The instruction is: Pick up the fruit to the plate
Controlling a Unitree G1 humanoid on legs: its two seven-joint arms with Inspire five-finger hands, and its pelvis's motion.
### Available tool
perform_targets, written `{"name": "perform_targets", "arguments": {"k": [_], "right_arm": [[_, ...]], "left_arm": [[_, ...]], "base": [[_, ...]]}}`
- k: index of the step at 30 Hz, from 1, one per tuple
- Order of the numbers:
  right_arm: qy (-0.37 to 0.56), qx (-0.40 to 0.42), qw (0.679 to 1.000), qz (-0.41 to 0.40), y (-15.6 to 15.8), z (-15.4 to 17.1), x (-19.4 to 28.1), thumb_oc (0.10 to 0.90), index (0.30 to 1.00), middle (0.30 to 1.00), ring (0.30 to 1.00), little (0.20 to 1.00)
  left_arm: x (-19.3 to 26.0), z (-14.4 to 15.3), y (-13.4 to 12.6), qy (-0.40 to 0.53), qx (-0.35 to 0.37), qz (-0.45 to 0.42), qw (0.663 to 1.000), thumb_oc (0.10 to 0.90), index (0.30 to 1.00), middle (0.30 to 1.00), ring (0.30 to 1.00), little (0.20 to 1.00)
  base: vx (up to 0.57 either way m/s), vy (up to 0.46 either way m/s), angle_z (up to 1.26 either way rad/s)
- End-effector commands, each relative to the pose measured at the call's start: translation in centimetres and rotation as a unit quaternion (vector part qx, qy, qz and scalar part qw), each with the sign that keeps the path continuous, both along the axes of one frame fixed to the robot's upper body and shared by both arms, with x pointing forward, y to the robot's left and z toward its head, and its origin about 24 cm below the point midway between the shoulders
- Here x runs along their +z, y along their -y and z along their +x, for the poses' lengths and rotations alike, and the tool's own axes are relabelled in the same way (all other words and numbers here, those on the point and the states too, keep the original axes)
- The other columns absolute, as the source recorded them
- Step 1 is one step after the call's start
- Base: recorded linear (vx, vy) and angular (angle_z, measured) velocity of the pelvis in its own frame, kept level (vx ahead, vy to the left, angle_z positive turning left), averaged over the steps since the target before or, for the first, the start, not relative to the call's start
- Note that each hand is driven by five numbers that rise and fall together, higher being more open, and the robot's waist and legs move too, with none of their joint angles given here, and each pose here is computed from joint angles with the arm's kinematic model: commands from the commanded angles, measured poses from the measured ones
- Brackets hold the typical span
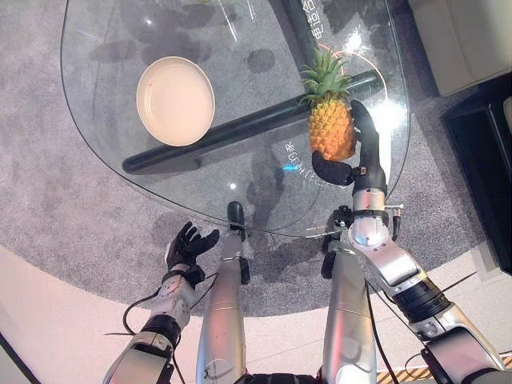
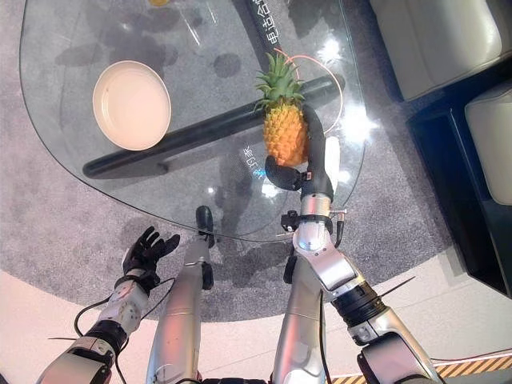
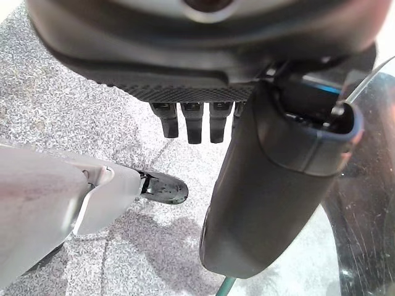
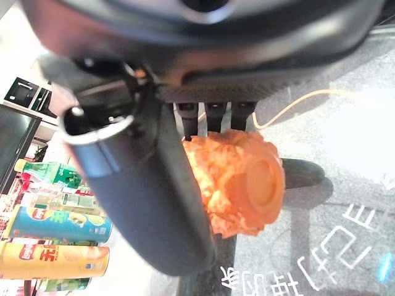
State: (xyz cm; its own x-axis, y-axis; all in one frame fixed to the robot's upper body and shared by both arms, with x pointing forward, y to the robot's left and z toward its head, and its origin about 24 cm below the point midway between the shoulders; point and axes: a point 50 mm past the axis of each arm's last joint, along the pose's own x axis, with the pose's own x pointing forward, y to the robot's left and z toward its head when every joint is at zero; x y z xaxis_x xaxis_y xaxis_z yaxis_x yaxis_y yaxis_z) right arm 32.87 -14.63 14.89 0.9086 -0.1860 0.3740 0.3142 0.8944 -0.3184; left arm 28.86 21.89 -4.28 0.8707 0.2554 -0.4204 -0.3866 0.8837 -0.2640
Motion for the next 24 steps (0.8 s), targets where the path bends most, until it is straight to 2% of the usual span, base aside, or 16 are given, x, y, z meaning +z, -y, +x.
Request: {"name": "perform_targets", "arguments": {"k": [1, 24], "right_arm": [[0.049, 0.014, 0.999, -0.001, -1.3, -0.1, 2.2, 0.1, 0.3, 0.3, 0.3, 0.2], [0.021, -0.018, 1.0, -0.013, -0.8, 1.1, 2.0, 0.1, 0.3, 0.3, 0.3, 0.2]], "left_arm": [[-0.8, -1.0, -1.0, -0.019, 0.007, 0.027, 0.999, 0.8, 0.9, 0.9, 0.9, 0.9], [-0.6, -0.6, -0.7, -0.018, -0.001, 0.028, 0.999, 0.8, 0.9, 0.9, 0.9, 0.9]], "base": [[0.0, 0.0, 0.0], [0.0, 0.0, 0.0]]}}
